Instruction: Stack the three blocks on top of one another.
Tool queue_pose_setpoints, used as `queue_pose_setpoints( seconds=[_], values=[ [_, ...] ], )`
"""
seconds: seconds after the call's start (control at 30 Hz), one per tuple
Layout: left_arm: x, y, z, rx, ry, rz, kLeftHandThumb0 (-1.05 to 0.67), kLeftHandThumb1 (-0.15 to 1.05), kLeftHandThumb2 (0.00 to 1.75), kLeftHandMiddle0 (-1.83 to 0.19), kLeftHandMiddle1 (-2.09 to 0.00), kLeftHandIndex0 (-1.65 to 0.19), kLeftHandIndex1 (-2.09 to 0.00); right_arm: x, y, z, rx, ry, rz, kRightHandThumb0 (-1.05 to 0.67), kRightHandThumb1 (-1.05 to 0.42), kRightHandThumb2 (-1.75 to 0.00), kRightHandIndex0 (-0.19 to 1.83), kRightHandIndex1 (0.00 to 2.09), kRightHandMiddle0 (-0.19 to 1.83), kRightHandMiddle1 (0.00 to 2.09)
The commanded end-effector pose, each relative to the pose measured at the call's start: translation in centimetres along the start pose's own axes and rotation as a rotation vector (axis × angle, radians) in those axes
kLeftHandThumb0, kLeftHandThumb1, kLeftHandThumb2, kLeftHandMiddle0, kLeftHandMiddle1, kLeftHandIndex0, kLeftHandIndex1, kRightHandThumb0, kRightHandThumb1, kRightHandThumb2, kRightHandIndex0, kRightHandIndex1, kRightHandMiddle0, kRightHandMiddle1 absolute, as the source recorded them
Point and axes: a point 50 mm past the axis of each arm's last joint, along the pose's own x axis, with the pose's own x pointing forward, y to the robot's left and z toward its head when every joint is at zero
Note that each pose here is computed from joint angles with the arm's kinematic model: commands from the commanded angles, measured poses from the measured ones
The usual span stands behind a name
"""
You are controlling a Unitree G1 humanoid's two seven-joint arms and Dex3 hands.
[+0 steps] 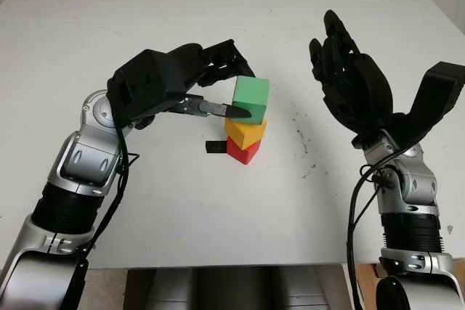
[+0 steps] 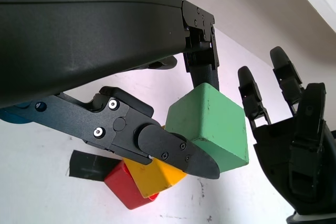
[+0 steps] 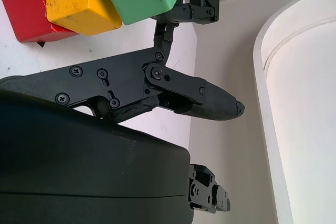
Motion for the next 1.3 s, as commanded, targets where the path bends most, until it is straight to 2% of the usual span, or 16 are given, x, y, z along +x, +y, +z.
queue_pose_setpoints(
  seconds=[0.0, 0.33, 1.1, 1.23, 1.27],
  values=[
    [-0.06, -0.04, -0.12, 0.011, 0.0, 0.004, -0.43, 1.05, 0.19, -0.25, -0.05, -0.29, -1.79, -0.12, -0.15, 0.29, -0.014, -0.011, 0.0, -0.58, -1.05, -0.66, -0.19, 0.0, -0.14, 0.0],
    [-0.01, -0.28, -0.44, 0.004, -0.006, 0.005, -0.43, 1.05, 0.19, -0.22, -0.04, -0.26, -1.74, -0.11, -0.18, 0.52, -0.024, -0.024, -0.009, -0.56, -1.05, -0.71, -0.19, 0.01, -0.14, 0.01],
    [0.02, -0.78, -0.6, 0.026, 0.009, -0.013, -0.45, 1.05, 0.19, -0.17, -0.04, -0.29, -1.62, -0.33, -0.35, 0.33, -0.015, -0.019, -0.006, -0.56, -1.05, -0.68, -0.19, 0.01, -0.13, 0.0],
    [0.02, -0.81, -0.64, 0.041, 0.008, -0.015, -0.48, 1.05, 0.19, -0.14, -0.04, -0.19, -1.53, -0.35, -0.32, 0.29, -0.013, -0.017, -0.015, -0.55, -1.05, -0.69, -0.18, 0.02, -0.12, 0.0],
    [0.01, -0.81, -0.66, 0.041, 0.01, -0.015, -0.49, 1.05, 0.17, -0.12, -0.03, -0.14, -1.44, -0.34, -0.3, 0.27, -0.012, -0.016, -0.019, -0.56, -1.05, -0.69, -0.18, 0.02, -0.12, 0.0]
  ],
)
